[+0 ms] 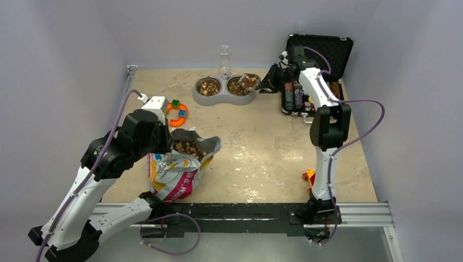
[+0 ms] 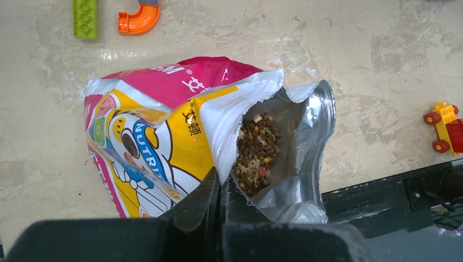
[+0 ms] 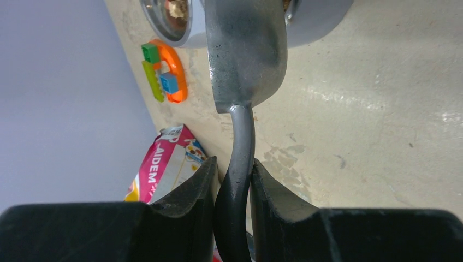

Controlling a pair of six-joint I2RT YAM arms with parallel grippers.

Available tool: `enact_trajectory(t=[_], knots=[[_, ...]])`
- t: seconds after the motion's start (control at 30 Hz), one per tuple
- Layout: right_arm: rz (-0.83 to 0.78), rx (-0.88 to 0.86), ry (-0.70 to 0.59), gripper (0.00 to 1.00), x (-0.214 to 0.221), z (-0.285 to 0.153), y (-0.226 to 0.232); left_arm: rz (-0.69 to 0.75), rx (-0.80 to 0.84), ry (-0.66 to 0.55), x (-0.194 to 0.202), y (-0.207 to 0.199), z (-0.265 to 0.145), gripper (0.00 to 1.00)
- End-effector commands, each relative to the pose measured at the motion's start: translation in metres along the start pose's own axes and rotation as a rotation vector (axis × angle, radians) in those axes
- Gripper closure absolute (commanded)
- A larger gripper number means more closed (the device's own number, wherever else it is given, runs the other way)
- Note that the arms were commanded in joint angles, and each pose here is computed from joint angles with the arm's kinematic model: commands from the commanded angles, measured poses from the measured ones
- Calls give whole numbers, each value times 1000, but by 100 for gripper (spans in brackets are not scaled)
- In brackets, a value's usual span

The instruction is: Serve the pet food

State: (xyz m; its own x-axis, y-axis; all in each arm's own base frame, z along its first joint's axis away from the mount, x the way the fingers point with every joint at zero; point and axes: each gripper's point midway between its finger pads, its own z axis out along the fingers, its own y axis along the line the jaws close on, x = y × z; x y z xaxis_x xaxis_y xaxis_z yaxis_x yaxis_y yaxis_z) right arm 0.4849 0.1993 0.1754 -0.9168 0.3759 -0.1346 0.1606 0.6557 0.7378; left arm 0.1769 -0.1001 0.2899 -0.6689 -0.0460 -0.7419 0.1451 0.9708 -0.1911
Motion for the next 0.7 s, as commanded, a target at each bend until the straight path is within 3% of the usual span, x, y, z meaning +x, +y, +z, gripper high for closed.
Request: enact_trajectory(t=[0.0,0.67], knots=[[-65,39,-39,100,-10,-8,5,57,16,-117,-34,-6,-3,100],[-339,287,-87,100,1,34,9,31,-9,-79,-26,-2,-1,100]])
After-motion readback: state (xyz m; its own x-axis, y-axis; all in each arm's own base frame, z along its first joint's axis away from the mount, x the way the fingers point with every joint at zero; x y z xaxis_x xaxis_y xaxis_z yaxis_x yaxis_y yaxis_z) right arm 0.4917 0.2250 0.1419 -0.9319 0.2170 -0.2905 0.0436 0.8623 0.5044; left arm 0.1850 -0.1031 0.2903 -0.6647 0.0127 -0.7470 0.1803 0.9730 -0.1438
